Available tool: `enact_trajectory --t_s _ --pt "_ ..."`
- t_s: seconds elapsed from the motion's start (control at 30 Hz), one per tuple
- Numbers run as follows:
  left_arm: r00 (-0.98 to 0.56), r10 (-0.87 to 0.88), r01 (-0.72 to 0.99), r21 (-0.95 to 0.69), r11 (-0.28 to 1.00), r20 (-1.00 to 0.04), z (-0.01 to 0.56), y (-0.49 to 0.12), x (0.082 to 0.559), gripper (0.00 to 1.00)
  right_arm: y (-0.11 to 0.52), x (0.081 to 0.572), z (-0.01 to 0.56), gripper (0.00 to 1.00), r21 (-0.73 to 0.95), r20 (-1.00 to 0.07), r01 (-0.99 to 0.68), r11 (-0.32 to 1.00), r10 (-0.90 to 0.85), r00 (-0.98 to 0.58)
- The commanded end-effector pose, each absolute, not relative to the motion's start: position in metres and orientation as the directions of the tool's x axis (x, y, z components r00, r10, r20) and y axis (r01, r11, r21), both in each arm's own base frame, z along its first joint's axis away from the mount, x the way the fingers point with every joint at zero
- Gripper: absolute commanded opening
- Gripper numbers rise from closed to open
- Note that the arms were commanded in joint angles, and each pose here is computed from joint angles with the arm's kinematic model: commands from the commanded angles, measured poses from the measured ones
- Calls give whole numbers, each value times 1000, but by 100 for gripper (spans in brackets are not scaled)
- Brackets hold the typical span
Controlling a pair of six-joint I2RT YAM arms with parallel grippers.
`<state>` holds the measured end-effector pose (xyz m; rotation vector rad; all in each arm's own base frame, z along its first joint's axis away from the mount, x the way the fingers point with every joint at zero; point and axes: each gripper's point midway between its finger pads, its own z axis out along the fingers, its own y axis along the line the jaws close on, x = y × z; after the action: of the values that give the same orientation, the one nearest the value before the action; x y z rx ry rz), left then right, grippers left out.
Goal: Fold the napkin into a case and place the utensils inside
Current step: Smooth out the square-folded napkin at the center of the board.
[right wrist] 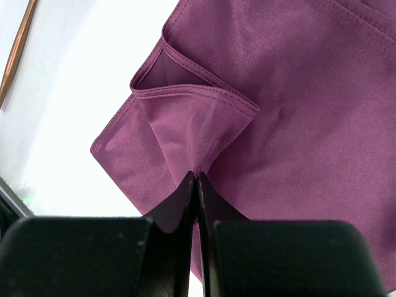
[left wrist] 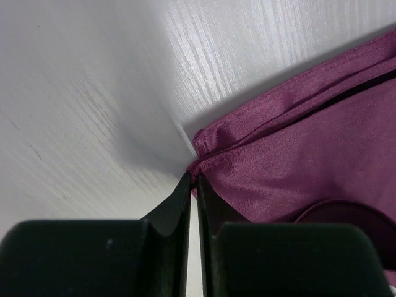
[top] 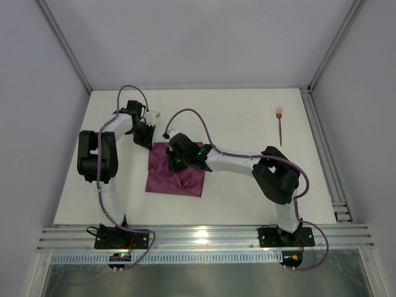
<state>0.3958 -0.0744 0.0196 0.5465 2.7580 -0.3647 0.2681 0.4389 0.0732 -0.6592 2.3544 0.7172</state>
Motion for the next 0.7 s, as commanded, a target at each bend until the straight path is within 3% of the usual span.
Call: enact_trajectory --t_s 0.0,0.03,0.2,0.43,0.67 --pt "-873 340 428 -214 878 -351 26 -81 389 6 445 274 105 7 334 -713 -619 711 -239 -659" --pt "-872 342 431 -217 876 -350 25 -81 388 0 445 274 106 7 336 -715 -619 710 -235 -658" --pt "-868 337 436 -237 868 -365 31 -86 388 0 445 274 107 7 337 -717 -619 709 -233 -657" --pt "-809 318 459 -193 867 -495 71 -89 402 0 448 271 108 6 348 -719 -634 691 -237 -653" --pt "-797 307 462 -196 865 -520 84 -92 407 0 452 266 113 4 347 -736 -659 667 -242 -633"
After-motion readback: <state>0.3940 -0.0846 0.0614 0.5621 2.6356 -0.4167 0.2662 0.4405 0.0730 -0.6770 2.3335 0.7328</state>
